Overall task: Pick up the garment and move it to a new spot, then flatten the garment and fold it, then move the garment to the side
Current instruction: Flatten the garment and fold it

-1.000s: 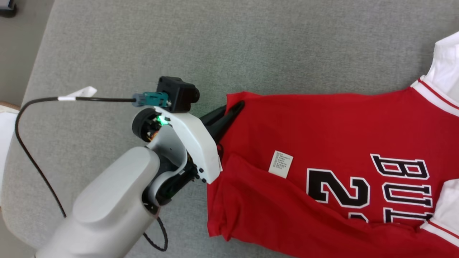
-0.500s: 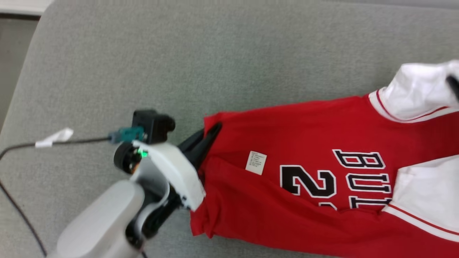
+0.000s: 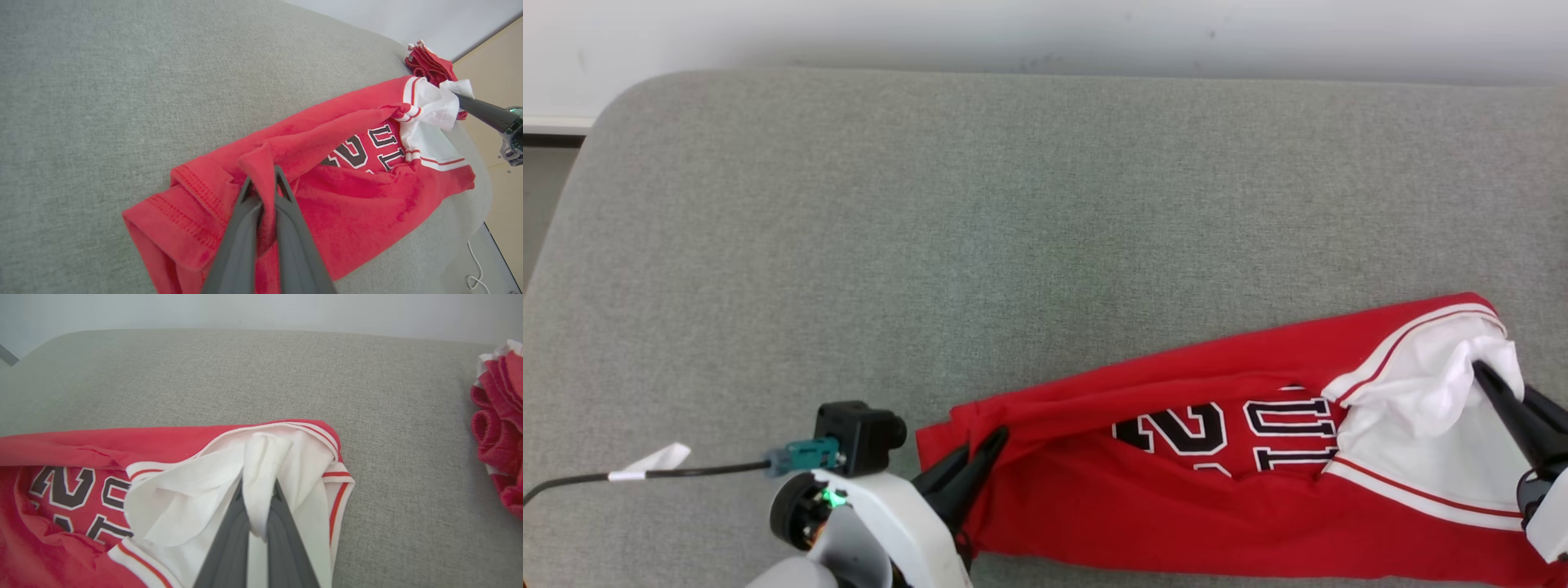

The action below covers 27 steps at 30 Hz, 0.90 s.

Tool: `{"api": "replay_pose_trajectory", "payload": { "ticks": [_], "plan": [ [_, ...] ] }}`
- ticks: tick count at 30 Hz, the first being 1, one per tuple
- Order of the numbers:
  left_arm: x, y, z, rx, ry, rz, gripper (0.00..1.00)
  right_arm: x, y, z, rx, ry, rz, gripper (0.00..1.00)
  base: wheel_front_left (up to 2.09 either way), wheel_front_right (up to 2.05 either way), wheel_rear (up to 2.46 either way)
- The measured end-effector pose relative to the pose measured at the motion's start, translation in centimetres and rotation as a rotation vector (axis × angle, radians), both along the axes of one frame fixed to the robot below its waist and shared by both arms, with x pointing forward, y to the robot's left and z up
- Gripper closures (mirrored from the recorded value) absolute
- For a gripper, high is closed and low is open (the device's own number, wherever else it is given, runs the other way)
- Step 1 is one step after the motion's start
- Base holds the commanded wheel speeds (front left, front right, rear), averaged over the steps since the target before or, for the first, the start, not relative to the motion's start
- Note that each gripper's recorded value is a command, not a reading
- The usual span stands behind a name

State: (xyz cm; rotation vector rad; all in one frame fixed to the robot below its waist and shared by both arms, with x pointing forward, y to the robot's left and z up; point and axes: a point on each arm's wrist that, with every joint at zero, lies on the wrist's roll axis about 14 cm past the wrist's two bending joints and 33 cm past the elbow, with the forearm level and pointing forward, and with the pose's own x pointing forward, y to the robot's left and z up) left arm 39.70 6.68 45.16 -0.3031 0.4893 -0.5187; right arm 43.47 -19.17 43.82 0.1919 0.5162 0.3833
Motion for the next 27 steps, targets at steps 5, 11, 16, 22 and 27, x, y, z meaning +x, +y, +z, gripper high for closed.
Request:
{"api": "replay_pose_trajectory", "payload": {
  "ticks": [5, 11, 16, 22, 27],
  "plan": [
    [-0.5, 0.3, -0.1, 0.009, 0.004, 0.006, 1.00, -0.7, -0.3, -0.1, 0.002, -0.003, -0.016, 1.00, 0.00, 0.00, 0.00],
    [-0.4, 0.7, 0.4, 0.009, -0.019, 0.024, 1.00, -0.9, -0.6, 0.7, 0.003, -0.043, -0.027, 1.00, 0.00, 0.00, 0.00],
    [-0.4, 0.8, 0.8, 0.006, -0.033, 0.034, 1.00, -1.3, -0.7, 1.2, 0.009, -0.062, -0.033, 1.00, 0.00, 0.00, 0.00],
    [-1.2, 1.0, 0.0, 0.032, -0.017, 0.027, 0.93, -2.4, -1.0, 0.5, 0.002, -0.032, -0.034, 0.86, 0.00, 0.00, 0.00],
    [-1.8, 1.4, -1.0, 0.073, -0.021, 0.036, 0.00, -4.1, -1.8, -1.5, -0.037, 0.056, -0.033, 0.00, 0.00, 0.00, 0.00]
  ]
}}
